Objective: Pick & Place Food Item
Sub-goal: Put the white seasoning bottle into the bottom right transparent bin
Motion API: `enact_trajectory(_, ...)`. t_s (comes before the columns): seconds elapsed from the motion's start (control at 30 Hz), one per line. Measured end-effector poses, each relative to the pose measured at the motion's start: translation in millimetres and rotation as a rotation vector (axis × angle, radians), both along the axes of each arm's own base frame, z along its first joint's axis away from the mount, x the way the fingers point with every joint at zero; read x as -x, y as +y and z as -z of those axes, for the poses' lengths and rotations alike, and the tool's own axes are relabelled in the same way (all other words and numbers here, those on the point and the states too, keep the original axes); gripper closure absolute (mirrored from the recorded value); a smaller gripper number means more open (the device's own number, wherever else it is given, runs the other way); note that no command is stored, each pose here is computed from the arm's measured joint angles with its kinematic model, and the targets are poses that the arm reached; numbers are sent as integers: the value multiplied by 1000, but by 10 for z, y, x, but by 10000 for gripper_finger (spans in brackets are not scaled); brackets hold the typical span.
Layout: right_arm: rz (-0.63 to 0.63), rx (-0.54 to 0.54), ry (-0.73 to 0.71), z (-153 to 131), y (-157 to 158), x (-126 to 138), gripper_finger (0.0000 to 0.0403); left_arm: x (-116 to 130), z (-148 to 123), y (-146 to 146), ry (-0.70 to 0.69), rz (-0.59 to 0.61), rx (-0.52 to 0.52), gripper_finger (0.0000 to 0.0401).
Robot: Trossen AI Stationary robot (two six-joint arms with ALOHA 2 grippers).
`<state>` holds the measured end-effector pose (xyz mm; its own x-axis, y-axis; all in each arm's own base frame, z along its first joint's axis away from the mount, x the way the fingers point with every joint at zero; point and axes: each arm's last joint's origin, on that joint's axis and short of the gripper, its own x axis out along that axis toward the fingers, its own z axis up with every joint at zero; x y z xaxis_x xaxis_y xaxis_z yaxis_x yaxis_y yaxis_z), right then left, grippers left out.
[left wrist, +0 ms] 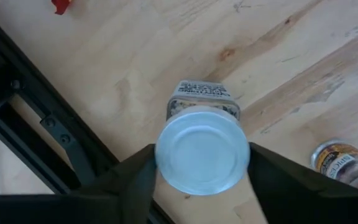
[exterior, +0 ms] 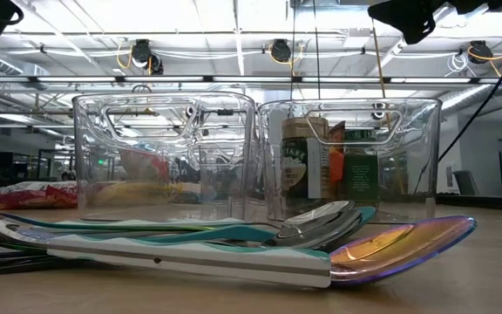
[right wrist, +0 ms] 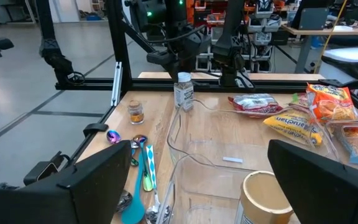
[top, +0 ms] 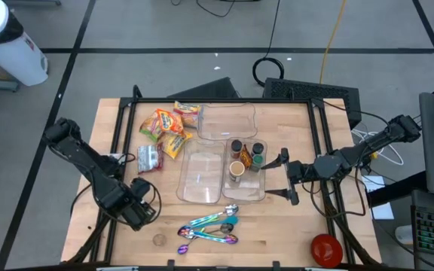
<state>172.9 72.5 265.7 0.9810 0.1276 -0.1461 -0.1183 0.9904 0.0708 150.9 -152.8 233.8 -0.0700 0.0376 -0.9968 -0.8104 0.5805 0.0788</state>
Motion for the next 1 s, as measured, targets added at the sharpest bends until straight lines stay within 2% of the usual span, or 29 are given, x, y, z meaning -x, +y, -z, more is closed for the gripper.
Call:
enact_trajectory(0.07,0,0,-1,-2,0,0,30,-3,-2,3,-14,2,-11,196)
enact_trajectory(0.4,0,0,0,-1,0,0,30,-7,-14,24,-19,89,-31,196)
enact_trajectory(0.6,-1,0,-1,-2,1,0,30,-77,-330,43,-107,159,-57,196)
enact_trajectory(0.7,-1,0,-1,-2,1,0,30,-136,-625,31,-229,214,-103,196)
enact_trajectory(0.87,-1,-5,-10,-12,2,-2,30,-290,-1151,31,-557,314,-227,196)
enact_trajectory(1.0,-2,-5,-11,-13,2,-3,30,-525,-1418,56,-780,460,-326,196)
